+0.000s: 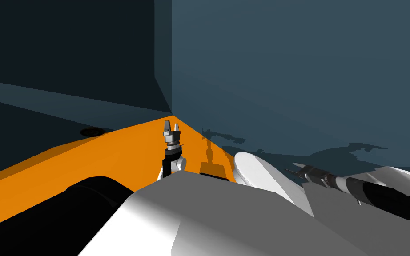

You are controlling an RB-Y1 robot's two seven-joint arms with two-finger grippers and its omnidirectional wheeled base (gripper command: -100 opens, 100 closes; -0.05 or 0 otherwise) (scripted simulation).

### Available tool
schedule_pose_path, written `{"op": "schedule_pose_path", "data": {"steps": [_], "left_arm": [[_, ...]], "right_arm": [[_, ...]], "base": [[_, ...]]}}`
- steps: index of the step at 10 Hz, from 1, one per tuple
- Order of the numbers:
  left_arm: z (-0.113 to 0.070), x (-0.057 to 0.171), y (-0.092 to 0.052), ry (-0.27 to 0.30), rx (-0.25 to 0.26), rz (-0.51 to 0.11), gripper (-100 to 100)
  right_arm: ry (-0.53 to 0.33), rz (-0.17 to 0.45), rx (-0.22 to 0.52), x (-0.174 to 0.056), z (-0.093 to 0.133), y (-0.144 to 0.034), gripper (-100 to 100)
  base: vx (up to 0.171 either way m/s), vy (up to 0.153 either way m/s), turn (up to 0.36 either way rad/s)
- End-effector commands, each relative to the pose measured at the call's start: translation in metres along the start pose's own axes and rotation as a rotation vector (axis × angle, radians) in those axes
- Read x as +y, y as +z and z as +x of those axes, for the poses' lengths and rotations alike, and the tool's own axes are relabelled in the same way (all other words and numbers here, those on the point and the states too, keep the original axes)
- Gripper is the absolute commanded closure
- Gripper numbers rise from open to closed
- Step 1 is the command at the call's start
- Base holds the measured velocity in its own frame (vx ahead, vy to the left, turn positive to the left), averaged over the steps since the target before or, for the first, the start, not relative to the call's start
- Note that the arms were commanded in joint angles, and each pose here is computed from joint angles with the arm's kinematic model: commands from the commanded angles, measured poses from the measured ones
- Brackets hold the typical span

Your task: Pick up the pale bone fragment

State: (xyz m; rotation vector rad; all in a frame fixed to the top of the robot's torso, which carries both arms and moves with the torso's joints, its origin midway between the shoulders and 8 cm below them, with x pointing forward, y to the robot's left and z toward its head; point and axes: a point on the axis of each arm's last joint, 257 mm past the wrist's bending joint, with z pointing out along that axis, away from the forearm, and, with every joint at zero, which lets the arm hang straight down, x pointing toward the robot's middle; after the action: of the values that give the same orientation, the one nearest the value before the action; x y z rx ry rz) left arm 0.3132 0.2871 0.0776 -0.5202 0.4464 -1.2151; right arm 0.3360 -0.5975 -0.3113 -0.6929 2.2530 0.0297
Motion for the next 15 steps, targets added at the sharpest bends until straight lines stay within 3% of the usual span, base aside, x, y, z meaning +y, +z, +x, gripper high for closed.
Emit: {"op": "schedule_pose_path", "data": {"steps": [1, 2, 3, 4, 5, 6, 7, 8, 9, 10, 12, 13, 14, 15], "left_arm": [[0.0, 0.0, 0.0, 0.0, 0.0, 0.0, 0], [0.0, 0.0, 0.0, 0.0, 0.0, 0.0, 0], [0.0, 0.0, 0.0, 0.0, 0.0, 0.0, 0], [0.0, 0.0, 0.0, 0.0, 0.0, 0.0, 0], [0.0, 0.0, 0.0, 0.0, 0.0, 0.0, 0], [0.0, 0.0, 0.0, 0.0, 0.0, 0.0, 0], [0.0, 0.0, 0.0, 0.0, 0.0, 0.0, 0], [0.0, 0.0, 0.0, 0.0, 0.0, 0.0, 0], [0.0, 0.0, 0.0, 0.0, 0.0, 0.0, 0], [0.0, 0.0, 0.0, 0.0, 0.0, 0.0, 0], [0.0, 0.0, 0.0, 0.0, 0.0, 0.0, 0], [0.0, 0.0, 0.0, 0.0, 0.0, 0.0, 0], [0.0, 0.0, 0.0, 0.0, 0.0, 0.0, 0], [0.0, 0.0, 0.0, 0.0, 0.0, 0.0, 0]], "right_arm": [[-0.007, 0.019, 0.022, -0.01, 0.01, -0.008, -100], [-0.06, 0.047, 0.097, -0.028, 0.03, -0.035, -100], [-0.058, 0.061, 0.106, -0.033, 0.033, -0.039, -100], [-0.105, 0.094, 0.186, -0.053, 0.054, -0.07, -100], [-0.109, 0.048, 0.155, -0.036, 0.043, -0.055, -100], [-0.108, 0.062, 0.164, -0.041, 0.046, -0.059, -100], [-0.106, 0.095, 0.187, -0.054, 0.053, -0.07, -100], [-0.149, 0.116, 0.26, -0.069, 0.07, -0.099, -100], [-0.148, 0.123, 0.265, -0.071, 0.071, -0.101, -100], [-0.187, 0.144, 0.338, -0.085, 0.086, -0.131, -100], [-0.187, 0.144, 0.338, -0.085, 0.086, -0.131, -100], [-0.22, 0.16, 0.407, -0.096, 0.1, -0.159, -100], [-0.22, 0.16, 0.407, -0.096, 0.1, -0.159, -100], [-0.247, 0.17, 0.47, -0.104, 0.112, -0.184, -100]], "base": [[-0.017, -0.008, -0.008], [-0.041, -0.016, 0.031], [-0.049, -0.023, 0.022], [-0.069, -0.033, 0.029], [-0.064, -0.037, 0.003], [-0.03, -0.019, 0.003], [0.0, 0.0, 0.0], [-0.036, -0.026, 0.017], [-0.048, -0.034, 0.01], [-0.073, -0.047, 0.012], [-0.055, -0.038, 0.003], [-0.049, -0.038, 0.009], [-0.048, -0.044, -0.004], [-0.064, -0.075, 0.001]]}}
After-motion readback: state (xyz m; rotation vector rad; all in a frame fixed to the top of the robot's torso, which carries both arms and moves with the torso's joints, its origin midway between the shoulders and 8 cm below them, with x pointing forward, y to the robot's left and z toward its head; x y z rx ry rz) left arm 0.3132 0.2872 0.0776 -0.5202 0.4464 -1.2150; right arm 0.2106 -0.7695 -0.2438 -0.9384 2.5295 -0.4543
